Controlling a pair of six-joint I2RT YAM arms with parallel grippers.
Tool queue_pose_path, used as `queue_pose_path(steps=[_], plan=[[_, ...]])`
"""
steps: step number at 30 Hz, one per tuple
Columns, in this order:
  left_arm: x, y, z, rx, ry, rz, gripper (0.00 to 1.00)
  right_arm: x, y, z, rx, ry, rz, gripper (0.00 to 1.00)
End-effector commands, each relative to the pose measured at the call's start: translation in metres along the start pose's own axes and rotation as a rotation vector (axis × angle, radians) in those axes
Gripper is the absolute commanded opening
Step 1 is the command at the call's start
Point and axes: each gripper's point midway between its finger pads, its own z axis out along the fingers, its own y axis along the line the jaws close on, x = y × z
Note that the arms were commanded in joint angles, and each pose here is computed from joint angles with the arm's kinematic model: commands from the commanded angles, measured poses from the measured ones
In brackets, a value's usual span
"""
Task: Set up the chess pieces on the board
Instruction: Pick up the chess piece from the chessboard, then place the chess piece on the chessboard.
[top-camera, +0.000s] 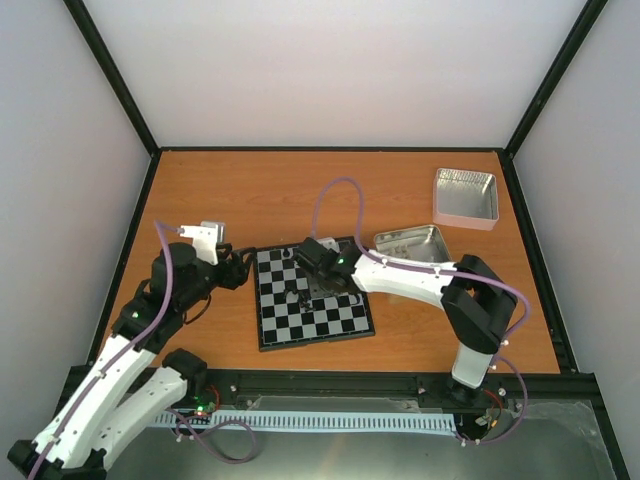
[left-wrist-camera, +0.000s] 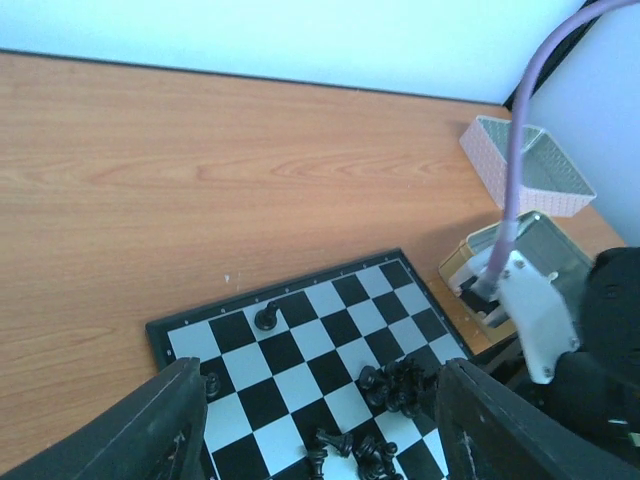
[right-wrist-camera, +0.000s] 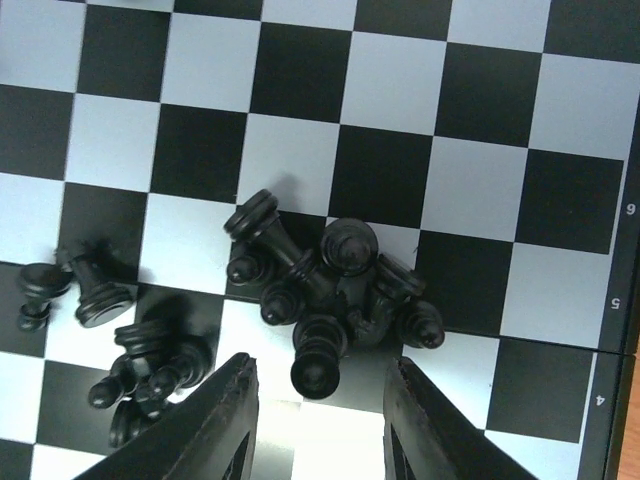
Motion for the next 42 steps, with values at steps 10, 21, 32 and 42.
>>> queue_pose_path(steps=[10,21,32,42], plan=[[-0.012,-0.002,-0.012,0.006,-0.067,0.013,0.65,-0.004,-0.001,0.018,0.088,0.01,-0.013,0.23],[-0.012,-0.002,-0.013,0.004,-0.07,0.012,0.65,-0.019,-0.001,-0.005,0.066,-0.05,-0.005,0.08],[-0.014,-0.002,-0.02,0.002,-0.075,-0.007,0.65,-0.069,0.014,-0.048,-0.109,-0.171,0.029,0.1],[-0.02,0.004,-0.035,-0.021,-0.152,-0.017,0.67,-0.112,0.026,-0.008,-0.11,-0.152,0.01,0.1]])
